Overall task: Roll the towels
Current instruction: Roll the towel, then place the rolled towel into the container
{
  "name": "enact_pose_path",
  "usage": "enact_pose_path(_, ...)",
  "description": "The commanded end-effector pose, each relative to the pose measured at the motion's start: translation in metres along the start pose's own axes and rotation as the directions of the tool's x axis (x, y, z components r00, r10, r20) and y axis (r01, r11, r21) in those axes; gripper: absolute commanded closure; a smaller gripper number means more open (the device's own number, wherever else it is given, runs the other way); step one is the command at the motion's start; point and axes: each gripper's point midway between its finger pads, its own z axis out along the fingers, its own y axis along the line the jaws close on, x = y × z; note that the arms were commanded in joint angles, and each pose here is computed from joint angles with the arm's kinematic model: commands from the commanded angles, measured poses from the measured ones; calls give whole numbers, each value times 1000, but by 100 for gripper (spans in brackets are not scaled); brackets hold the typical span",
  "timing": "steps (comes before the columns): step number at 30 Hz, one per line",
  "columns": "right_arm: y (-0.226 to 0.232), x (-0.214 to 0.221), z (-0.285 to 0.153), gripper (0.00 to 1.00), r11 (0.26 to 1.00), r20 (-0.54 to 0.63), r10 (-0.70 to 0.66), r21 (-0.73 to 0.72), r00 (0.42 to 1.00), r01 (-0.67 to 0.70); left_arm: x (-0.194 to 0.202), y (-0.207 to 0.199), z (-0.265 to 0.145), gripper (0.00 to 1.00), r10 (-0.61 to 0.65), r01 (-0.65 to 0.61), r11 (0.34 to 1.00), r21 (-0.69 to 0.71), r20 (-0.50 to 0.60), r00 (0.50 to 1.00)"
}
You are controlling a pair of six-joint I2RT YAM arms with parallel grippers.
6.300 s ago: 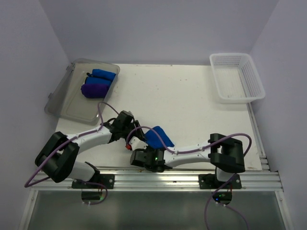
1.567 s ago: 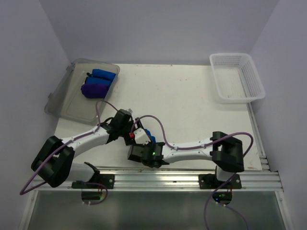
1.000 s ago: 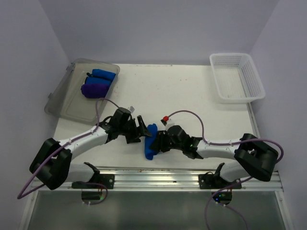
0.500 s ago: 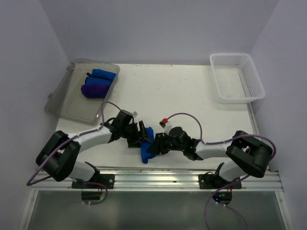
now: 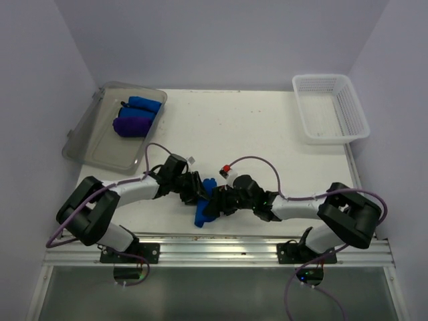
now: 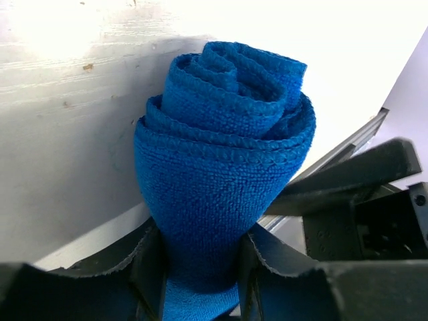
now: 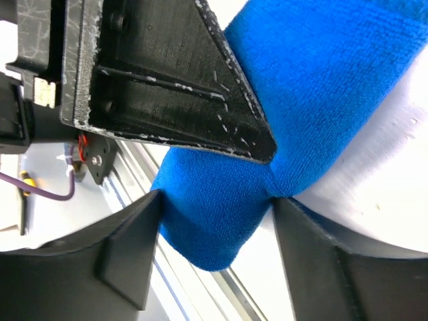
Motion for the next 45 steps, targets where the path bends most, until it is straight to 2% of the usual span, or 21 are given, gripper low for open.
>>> enact_pose_path(1, 1, -18, -15, 24, 993, 27, -88, 80, 996, 86, -13, -16, -11, 64, 25, -25, 1000, -5, 78, 997)
enact_pose_path(3, -5, -19, -26, 21, 980, -20, -117, 157, 993, 119, -24, -18, -20, 68, 31, -27, 999, -38, 124, 992)
enact_pose_path(4, 8, -37, -35, 20, 976, 19, -151, 161, 988, 146, -25, -18, -26, 69, 29, -22, 998, -55, 136, 990)
enact_pose_path(5, 3, -31, -44, 19, 969, -19, -152, 196, 988, 152, -31, -22, -31, 69, 34, -25, 998, -56, 159, 987)
enact_pose_path(11, 12, -67, -109, 12, 932, 129, -245, 305, 961, 196, -70, -40, -79, 70, 40, -31, 999, -35, 298, 954)
enact_pose_path(14, 2, -74, -127, 12, 904, 155, -264, 383, 952, 188, -101, -53, -122, 71, 38, -22, 999, -44, 394, 918)
enact_pose_path(16, 0, -76, -135, 12, 899, 177, -263, 401, 948, 174, -122, -43, -150, 71, 28, 25, 994, -107, 465, 885)
enact_pose_path(17, -2, -75, -136, 12, 898, 176, -260, 405, 949, 171, -138, -52, -171, 71, 52, 11, 993, -118, 524, 850)
enact_pose_path(18, -1, -75, -138, 12, 901, 187, -255, 402, 949, 163, -152, -46, -190, 70, 30, 52, 991, -126, 570, 821)
enact_pose_path(23, -1, -71, -134, 12, 910, 189, -245, 382, 951, 159, -198, -30, -262, 69, -60, 160, 984, -73, 715, 697)
enact_pose_path(26, 3, -72, -130, 12, 917, 190, -244, 363, 951, 163, -232, 8, -307, 67, -141, 275, 961, -20, 820, 554)
enact_pose_path(28, 3, -72, -126, 12, 919, 182, -245, 358, 952, 168, -249, 20, -312, 68, -185, 296, 955, 26, 832, 523)
enact_pose_path(29, 3, -72, -125, 12, 918, 178, -246, 359, 953, 169, -255, 32, -319, 69, -230, 345, 937, 57, 843, 486)
enact_pose_path(30, 3, -72, -124, 12, 918, 177, -247, 358, 953, 171, -261, 42, -315, 69, -257, 372, 925, 71, 841, 477)
enact_pose_path(31, 2, -71, -123, 12, 918, 174, -244, 360, 954, 169, -272, 42, -320, 69, -258, 352, 931, 97, 856, 448)
enact_pose_path(33, 2, -70, -119, 12, 920, 164, -242, 353, 956, 172, -280, 63, -319, 69, -310, 406, 903, 139, 867, 391)
enact_pose_path(34, 1, -69, -118, 12, 919, 161, -241, 353, 957, 173, -291, 64, -322, 69, -304, 381, 911, 157, 881, 362)
enact_pose_path(37, 0, -66, -111, 12, 921, 142, -234, 349, 962, 173, -305, 85, -310, 69, -340, 406, 893, 195, 884, 321)
enact_pose_path(39, -2, -63, -106, 12, 922, 123, -227, 345, 966, 173, -305, 104, -294, 69, -374, 445, 868, 221, 879, 294)
enact_pose_path(44, -1, -60, -94, 12, 927, 98, -215, 333, 972, 172, -296, 134, -281, 68, -428, 441, 834, 332, 893, 136)
enact_pose_path(45, -3, -59, -92, 12, 925, 87, -213, 338, 973, 172, -293, 136, -281, 67, -430, 437, 833, 341, 895, 121)
